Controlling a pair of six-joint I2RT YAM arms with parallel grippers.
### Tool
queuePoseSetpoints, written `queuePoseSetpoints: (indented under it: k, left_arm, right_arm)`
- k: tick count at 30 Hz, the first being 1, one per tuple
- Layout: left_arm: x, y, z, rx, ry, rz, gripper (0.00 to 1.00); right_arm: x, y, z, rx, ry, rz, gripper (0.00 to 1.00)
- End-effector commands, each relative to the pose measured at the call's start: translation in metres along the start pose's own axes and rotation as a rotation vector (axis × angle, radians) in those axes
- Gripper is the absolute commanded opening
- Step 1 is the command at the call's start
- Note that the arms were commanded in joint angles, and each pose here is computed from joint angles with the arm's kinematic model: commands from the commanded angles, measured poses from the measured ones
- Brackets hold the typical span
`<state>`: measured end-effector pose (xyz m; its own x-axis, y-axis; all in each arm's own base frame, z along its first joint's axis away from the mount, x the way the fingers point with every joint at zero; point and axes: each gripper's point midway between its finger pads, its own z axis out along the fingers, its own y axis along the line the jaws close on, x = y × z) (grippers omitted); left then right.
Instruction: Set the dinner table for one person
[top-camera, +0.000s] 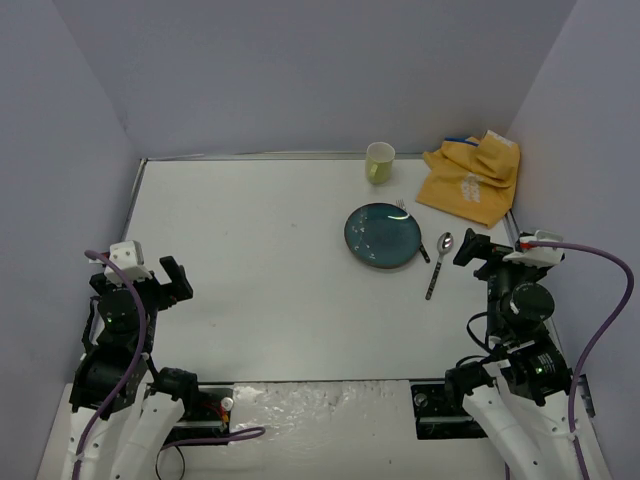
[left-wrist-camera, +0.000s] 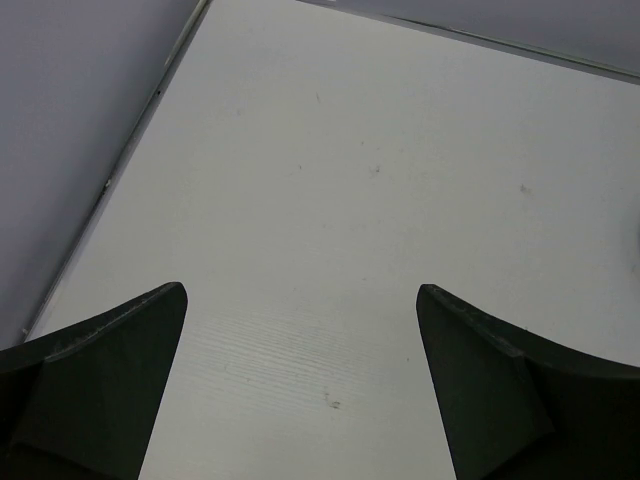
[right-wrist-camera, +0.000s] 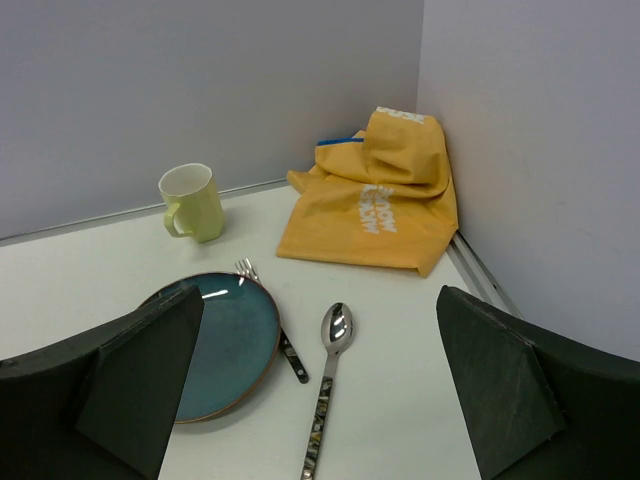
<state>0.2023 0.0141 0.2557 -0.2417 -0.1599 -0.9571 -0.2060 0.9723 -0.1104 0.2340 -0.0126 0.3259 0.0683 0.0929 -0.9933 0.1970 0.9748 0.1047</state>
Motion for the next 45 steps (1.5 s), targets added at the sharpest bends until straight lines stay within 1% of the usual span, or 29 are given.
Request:
queuePoseSetpoints:
  k: [1,6,7,9,13,15,16,17,18,21,22,23,25,26,28,30,33,34,38,44,45]
  left_arm:
    - [-0.012,-0.003,0.005,-0.007,-0.016,-0.006,0.97]
    - [-0.017,-0.007,0.014,-0.025,0.029,-0.016,0.97]
    - [-0.019,-0.010,0.017,-0.017,0.036,-0.015,0.97]
    - [-0.019,-0.016,0.024,-0.009,0.069,-0.014,0.97]
    - [-0.025,-0.028,0.035,0.010,0.111,-0.019,0.97]
    - [-0.024,-0.032,0.042,0.014,0.135,-0.013,0.97]
    - [-0.023,-0.034,0.044,0.016,0.144,-0.009,0.97]
    - [-0.022,-0.035,0.046,0.021,0.149,-0.004,0.97]
    - [-0.021,-0.036,0.048,0.025,0.152,-0.001,0.97]
    - [-0.018,-0.037,0.049,0.034,0.158,0.012,0.97]
    - [-0.015,-0.037,0.049,0.038,0.162,0.013,0.97]
    - [-0.015,-0.037,0.048,0.040,0.163,0.013,0.97]
    - [-0.014,-0.039,0.047,0.052,0.163,0.001,0.97]
    - [-0.014,-0.041,0.046,0.060,0.162,-0.007,0.97]
    - [-0.012,-0.042,0.045,0.067,0.164,-0.017,0.97]
    - [-0.007,-0.041,0.044,0.067,0.167,-0.021,0.97]
    - [-0.003,-0.039,0.043,0.061,0.170,-0.020,0.97]
    - [-0.003,-0.039,0.043,0.061,0.169,-0.022,0.97]
    - [0.004,-0.037,0.043,0.054,0.184,-0.022,0.97]
    - [0.007,-0.037,0.044,0.052,0.194,-0.025,0.97]
    - [0.007,-0.037,0.044,0.050,0.195,-0.026,0.97]
  right_arm:
    - [-0.014,0.012,0.012,-0.019,-0.019,0.034,1.00]
    - [-0.007,0.033,0.042,-0.013,0.071,0.061,1.00]
    - [0.002,0.036,0.055,0.025,0.108,0.070,1.00]
    - [0.008,0.036,0.069,0.087,0.136,0.094,1.00]
    - [0.024,0.046,0.123,0.241,0.197,0.123,1.00]
    - [0.033,0.040,0.152,0.308,0.223,0.145,1.00]
    - [0.045,0.036,0.169,0.339,0.255,0.152,1.00]
    - [0.070,0.031,0.186,0.364,0.325,0.153,1.00]
    - [0.083,0.026,0.200,0.386,0.366,0.176,1.00]
    - [0.113,0.005,0.243,0.438,0.441,0.255,1.00]
    - [0.111,-0.001,0.255,0.461,0.428,0.270,1.00]
    - [0.125,-0.008,0.259,0.483,0.451,0.260,1.00]
    - [0.137,-0.036,0.278,0.555,0.453,0.268,1.00]
    - [0.153,-0.044,0.284,0.574,0.479,0.269,1.00]
    - [0.171,-0.062,0.291,0.615,0.501,0.277,1.00]
    - [0.192,-0.090,0.294,0.683,0.525,0.275,1.00]
    - [0.220,-0.104,0.298,0.702,0.576,0.278,1.00]
    - [0.220,-0.108,0.298,0.707,0.575,0.278,1.00]
    - [0.257,-0.119,0.305,0.716,0.635,0.269,1.00]
    - [0.292,-0.121,0.312,0.702,0.674,0.314,1.00]
    - [0.298,-0.120,0.313,0.691,0.684,0.318,0.97]
